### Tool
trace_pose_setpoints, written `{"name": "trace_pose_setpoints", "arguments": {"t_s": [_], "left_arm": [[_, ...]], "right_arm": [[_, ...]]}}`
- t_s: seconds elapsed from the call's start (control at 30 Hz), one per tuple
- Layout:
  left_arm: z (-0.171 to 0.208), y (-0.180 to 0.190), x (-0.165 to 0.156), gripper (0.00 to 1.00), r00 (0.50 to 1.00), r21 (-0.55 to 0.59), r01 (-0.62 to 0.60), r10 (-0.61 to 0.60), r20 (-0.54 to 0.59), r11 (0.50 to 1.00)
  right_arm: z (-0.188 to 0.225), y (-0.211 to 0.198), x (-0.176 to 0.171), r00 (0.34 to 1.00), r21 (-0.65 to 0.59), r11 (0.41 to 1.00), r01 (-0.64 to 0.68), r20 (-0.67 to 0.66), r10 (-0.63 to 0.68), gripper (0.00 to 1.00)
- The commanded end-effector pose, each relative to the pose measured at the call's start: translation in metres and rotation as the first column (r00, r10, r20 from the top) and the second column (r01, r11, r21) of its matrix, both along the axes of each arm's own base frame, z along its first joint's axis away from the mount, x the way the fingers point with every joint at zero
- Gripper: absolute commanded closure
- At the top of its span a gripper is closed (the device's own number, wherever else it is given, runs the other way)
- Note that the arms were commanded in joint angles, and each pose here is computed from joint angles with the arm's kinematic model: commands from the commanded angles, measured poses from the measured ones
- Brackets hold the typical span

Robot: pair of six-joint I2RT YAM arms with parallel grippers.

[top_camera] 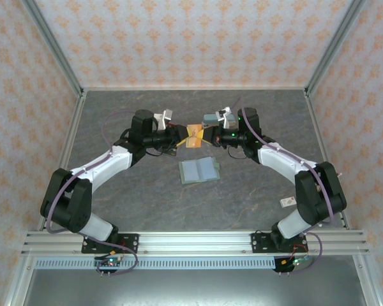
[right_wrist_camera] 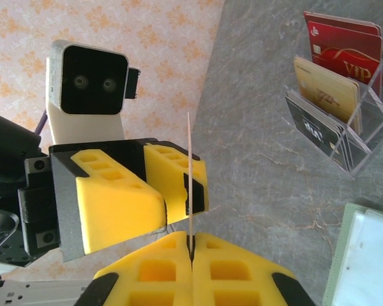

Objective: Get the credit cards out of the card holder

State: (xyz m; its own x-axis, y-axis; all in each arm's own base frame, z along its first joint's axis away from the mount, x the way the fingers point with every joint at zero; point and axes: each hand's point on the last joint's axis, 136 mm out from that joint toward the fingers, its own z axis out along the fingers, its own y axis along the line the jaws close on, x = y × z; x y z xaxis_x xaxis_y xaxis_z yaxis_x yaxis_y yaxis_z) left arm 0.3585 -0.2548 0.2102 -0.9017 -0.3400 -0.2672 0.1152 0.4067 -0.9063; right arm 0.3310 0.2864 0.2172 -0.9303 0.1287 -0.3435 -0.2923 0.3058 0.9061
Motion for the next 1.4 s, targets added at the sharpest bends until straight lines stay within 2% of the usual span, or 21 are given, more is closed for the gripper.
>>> {"name": "trace_pose_setpoints", "arguments": {"t_s": [0.0, 0.2, 0.33, 0.43, 0.53, 0.6, 0.7, 0.8, 0.87, 0.93, 1.0, 1.13, 1.23, 1.37], "left_arm": [[0.012, -0.009, -0.001, 0.64, 0.998, -0.036, 0.046, -0.044, 0.047, 0.998], [0.002, -0.005, 0.004, 0.59, 0.999, -0.023, 0.029, -0.028, 0.032, 0.999], [0.008, -0.007, 0.007, 0.67, 0.999, -0.055, 0.03, -0.028, 0.047, 0.998], [0.012, -0.008, 0.007, 0.79, 0.998, -0.067, 0.035, -0.031, 0.059, 0.997], [0.013, -0.007, 0.005, 0.9, 0.997, -0.061, 0.035, -0.031, 0.064, 0.998], [0.009, -0.004, 0.003, 0.99, 0.998, -0.038, 0.03, -0.028, 0.053, 0.999], [-0.004, 0.005, 0.002, 1.0, 1.0, 0.038, -0.005, 0.005, 0.01, 0.999], [-0.024, 0.025, 0.001, 1.0, 0.995, 0.199, -0.072, 0.084, -0.052, 0.977], [-0.043, 0.052, -0.002, 1.0, 0.976, 0.376, -0.137, 0.19, -0.108, 0.917], [-0.057, 0.081, -0.005, 1.0, 0.942, 0.557, -0.186, 0.308, -0.133, 0.81], [-0.064, 0.101, -0.008, 1.0, 0.908, 0.683, -0.21, 0.399, -0.13, 0.7], [-0.067, 0.107, -0.002, 1.0, 0.855, 0.763, -0.256, 0.507, -0.108, 0.594], [-0.066, 0.11, 0.01, 1.0, 0.793, 0.787, -0.334, 0.605, -0.063, 0.519], [-0.056, 0.117, 0.027, 1.0, 0.694, 0.802, -0.448, 0.719, 0.033, 0.396]], "right_arm": [[0.021, 0.009, 0.001, 0.997, 0.057, 0.997, -0.052, 0.051, 0.049, 1.0], [0.029, 0.011, -0.003, 0.995, 0.083, 0.993, -0.089, 0.056, 0.084, 1.0], [0.025, 0.012, -0.003, 0.995, 0.068, 0.993, -0.1, 0.039, 0.097, 1.0], [0.018, 0.012, -0.001, 0.995, 0.049, 0.994, -0.1, 0.018, 0.099, 1.0], [0.008, 0.01, 0.003, 0.997, 0.007, 0.997, -0.078, 0.0, 0.078, 0.94], [0.0, 0.005, 0.006, 0.999, -0.019, 0.999, -0.046, -0.022, 0.046, 0.83], [-0.012, -0.012, 0.017, 0.998, -0.075, 0.996, 0.043, -0.05, -0.047, 0.57], [-0.03, -0.037, 0.028, 0.984, -0.177, 0.971, 0.158, -0.049, -0.169, 0.4], [-0.045, -0.054, 0.031, 0.969, -0.283, 0.931, 0.23, -0.026, -0.247, 0.33], [-0.058, -0.068, 0.034, 0.952, -0.36, 0.889, 0.283, -0.004, -0.305, 0.29], [-0.067, -0.077, 0.034, 0.942, -0.403, 0.861, 0.312, 0.01, -0.337, 0.25], [-0.077, -0.086, 0.031, 0.933, -0.453, 0.829, 0.329, 0.019, -0.36, 0.2], [-0.081, -0.088, 0.027, 0.934, -0.465, 0.824, 0.323, 0.018, -0.356, 0.15], [-0.081, -0.089, 0.023, 0.935, -0.456, 0.829, 0.324, 0.021, -0.355, 0.1]]}}
